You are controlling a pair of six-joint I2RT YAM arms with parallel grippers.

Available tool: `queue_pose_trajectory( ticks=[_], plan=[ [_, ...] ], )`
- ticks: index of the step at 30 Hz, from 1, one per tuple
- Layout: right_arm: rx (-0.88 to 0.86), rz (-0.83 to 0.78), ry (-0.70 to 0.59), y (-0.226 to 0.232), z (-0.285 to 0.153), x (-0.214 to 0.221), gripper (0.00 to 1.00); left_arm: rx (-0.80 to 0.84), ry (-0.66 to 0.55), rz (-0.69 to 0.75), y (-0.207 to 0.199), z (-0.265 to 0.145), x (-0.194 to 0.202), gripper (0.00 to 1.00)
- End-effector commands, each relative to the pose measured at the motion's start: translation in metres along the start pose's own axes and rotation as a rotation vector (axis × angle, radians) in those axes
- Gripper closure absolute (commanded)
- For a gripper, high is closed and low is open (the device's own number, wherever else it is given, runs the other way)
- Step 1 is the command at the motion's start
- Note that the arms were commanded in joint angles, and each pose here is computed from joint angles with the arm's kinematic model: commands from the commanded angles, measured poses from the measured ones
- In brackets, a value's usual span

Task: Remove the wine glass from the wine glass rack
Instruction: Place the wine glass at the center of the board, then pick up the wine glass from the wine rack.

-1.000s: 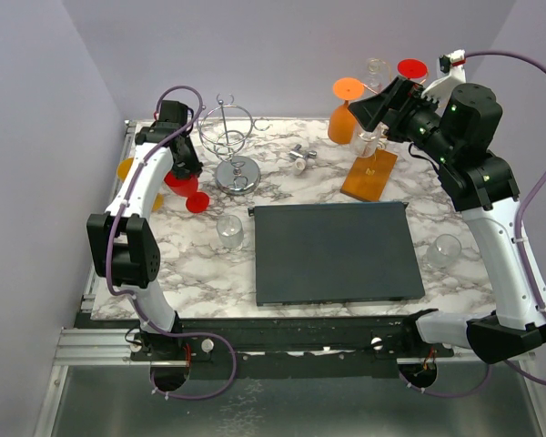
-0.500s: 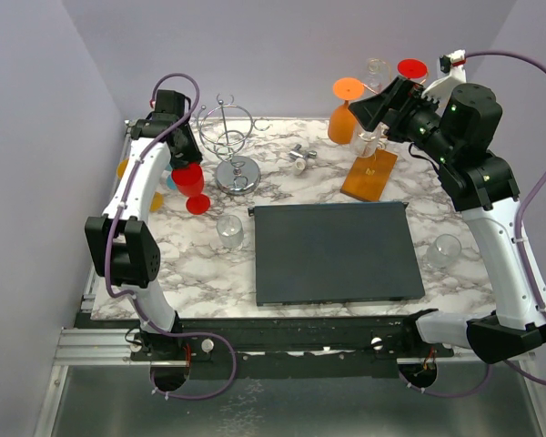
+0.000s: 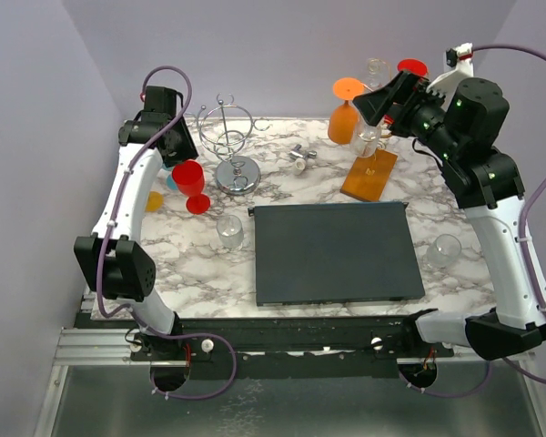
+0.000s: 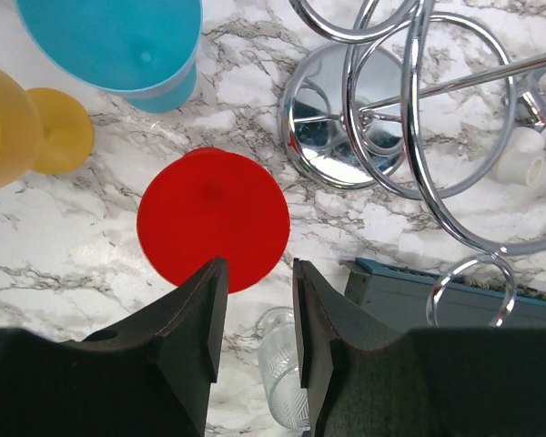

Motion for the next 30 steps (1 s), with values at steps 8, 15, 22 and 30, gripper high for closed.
queue_pose_trajectory(
  ticks=[8,15,22,30],
  plan=[
    [0.209,-0.081,-0.017,-0.038,0.013,-0.025,0.0,0.162,-0.109,0.032,-0.023,-0.081,-0.003,0.52],
    [0.247,-0.011,-0.029,-0.09,0.02,-0.053,0.0,0.295,-0.132,0.089,-0.054,-0.123,0.013,0.46],
    [0.237,0.057,-0.037,-0.115,0.02,-0.065,0.0,0.492,-0.074,0.12,-0.091,-0.153,0.039,0.33],
    [0.113,0.152,0.09,-0.104,0.025,-0.006,0.12,0.641,-0.023,0.105,-0.109,-0.162,0.056,0.31]
  ],
)
Point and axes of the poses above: each gripper's point midway between its finger pads, its own z axis out along the fingers, its own y axis along the line the jaws close on, x = y × z, the point moved 1 cm from there along -z, back along the fingers, and after that the axes turned 13 degrees about -z, right-handed, at the moved point
